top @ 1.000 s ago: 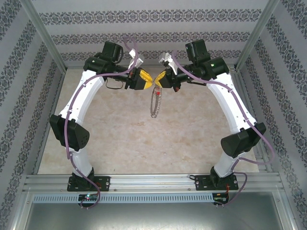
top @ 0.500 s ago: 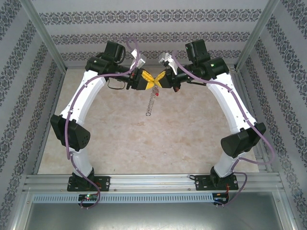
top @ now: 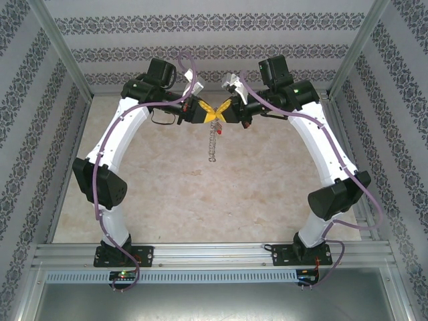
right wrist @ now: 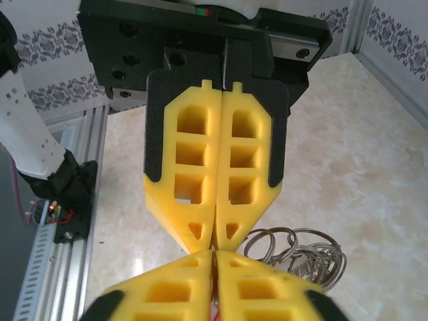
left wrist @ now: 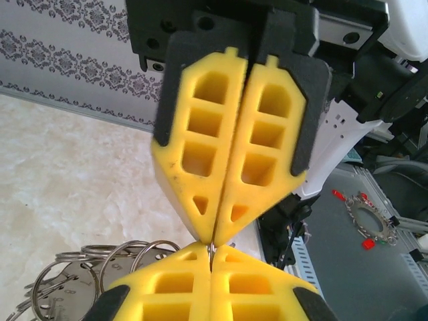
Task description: Put the keys on the keyring
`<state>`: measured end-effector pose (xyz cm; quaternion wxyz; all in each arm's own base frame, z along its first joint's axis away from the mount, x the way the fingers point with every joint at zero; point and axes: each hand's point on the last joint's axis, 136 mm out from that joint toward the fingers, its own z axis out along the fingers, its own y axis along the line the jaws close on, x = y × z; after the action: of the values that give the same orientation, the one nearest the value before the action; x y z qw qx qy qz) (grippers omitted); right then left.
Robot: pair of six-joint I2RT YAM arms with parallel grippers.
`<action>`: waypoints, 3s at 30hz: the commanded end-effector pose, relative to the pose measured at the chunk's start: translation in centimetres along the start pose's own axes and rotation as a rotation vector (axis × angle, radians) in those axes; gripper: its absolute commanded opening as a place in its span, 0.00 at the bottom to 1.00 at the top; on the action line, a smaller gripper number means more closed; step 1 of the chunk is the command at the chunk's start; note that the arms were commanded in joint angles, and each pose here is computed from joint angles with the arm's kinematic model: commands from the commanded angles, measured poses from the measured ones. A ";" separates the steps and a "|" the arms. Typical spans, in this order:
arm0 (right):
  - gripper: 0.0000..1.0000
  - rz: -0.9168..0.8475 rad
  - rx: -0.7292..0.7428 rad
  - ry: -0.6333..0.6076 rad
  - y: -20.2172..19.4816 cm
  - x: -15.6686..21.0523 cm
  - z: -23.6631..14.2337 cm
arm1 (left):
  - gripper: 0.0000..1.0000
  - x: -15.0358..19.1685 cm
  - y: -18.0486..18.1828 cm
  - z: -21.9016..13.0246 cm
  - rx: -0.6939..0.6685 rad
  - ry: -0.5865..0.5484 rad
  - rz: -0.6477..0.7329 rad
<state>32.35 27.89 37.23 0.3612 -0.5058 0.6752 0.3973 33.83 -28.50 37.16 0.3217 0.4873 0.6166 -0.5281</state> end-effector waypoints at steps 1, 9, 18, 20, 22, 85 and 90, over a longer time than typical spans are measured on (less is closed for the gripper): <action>0.29 -0.023 -0.013 -0.090 0.4 -1.9 -0.9 | 0.00 -1.7 -1.2 0.7 0.047 -0.036 0.060; 0.42 0.066 -0.013 -0.222 0.9 -0.4 -4.1 | 0.00 -3.2 -1.3 0.4 0.036 -0.071 0.099; 0.48 0.096 -0.024 -0.233 2.1 2.0 -3.1 | 0.00 -4.5 -1.6 0.1 0.011 -0.099 0.127; 0.48 0.102 -0.032 -0.223 2.2 2.4 -2.3 | 0.00 -4.6 -1.8 0.0 0.010 -0.101 0.132; 0.48 0.103 -0.024 -0.209 2.2 2.8 -1.6 | 0.00 -4.7 -1.9 -0.1 0.011 -0.103 0.136; 0.46 0.134 0.070 -0.233 1.3 2.7 -3.4 | 0.00 -4.6 -2.3 -0.1 0.001 -0.135 0.152; 0.43 0.101 0.096 -0.302 1.3 0.7 -5.5 | 0.00 -4.5 -2.4 -0.1 0.004 -0.135 0.153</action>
<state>30.97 22.97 36.76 0.4378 -0.3810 0.6841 0.4419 34.87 -29.66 39.50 0.3782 0.4745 0.5900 -0.5326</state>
